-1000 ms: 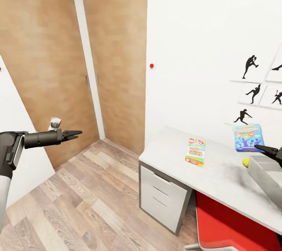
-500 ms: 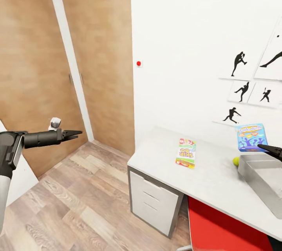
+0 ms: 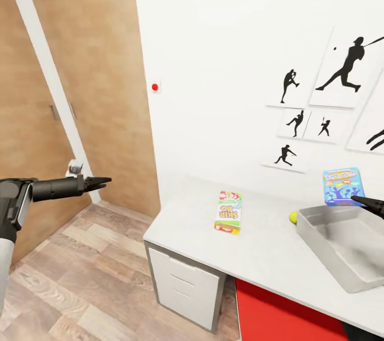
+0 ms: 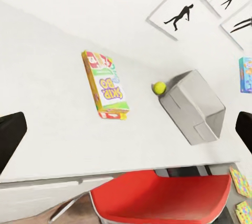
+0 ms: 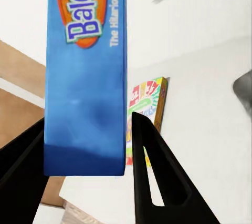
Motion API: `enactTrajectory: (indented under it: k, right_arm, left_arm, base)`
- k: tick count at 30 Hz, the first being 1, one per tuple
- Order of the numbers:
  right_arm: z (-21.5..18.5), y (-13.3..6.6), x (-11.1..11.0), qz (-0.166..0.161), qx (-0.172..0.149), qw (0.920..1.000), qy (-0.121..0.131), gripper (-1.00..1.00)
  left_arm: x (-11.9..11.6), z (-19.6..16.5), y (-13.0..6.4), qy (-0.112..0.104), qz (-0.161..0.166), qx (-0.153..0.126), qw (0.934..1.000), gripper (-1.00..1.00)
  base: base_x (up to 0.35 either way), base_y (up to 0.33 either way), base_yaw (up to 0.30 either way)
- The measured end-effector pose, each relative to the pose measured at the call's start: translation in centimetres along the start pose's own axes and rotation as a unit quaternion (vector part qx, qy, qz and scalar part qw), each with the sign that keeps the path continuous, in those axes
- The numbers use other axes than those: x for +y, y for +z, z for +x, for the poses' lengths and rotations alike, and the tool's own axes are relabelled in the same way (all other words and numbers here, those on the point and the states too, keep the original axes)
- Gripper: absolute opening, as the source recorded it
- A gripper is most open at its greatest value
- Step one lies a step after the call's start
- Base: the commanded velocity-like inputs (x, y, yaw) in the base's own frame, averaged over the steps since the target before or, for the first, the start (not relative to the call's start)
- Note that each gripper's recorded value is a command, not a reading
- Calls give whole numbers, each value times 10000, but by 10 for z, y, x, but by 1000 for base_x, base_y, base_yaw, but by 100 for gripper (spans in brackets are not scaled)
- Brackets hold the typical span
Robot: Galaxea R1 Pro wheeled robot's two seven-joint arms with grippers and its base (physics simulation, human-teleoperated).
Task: Put all the toys in the child's room - the three board games (two on the bed and one on the table), the two jigsaw puzzles on the table, and the tennis ball on the table - inside the toy box on the table in the child's room.
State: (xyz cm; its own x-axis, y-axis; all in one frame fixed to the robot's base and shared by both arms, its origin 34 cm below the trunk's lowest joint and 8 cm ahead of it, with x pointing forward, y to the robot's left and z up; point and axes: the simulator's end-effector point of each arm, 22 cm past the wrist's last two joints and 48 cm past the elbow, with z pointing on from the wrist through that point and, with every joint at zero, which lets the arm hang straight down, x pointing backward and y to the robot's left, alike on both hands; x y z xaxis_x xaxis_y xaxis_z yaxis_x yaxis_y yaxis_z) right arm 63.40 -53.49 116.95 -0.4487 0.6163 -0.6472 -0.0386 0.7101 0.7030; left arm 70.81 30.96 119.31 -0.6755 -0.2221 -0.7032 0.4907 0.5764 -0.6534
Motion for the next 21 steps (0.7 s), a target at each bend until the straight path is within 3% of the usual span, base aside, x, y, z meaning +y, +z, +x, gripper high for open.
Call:
enactTrajectory:
  k: [10,21]
  right_arm:
    - [-3,1,2,-20,-23,10000,-9,-100]
    - [-3,1,2,-7,-25,10000,-18,-100]
  left_arm:
    - [-3,-6,-1,36,6,-29,10000,100]
    - [-3,-7,-1,36,8,-30,10000,100]
  base:
    - [192,-50,-278]
    - [25,-15,-278]
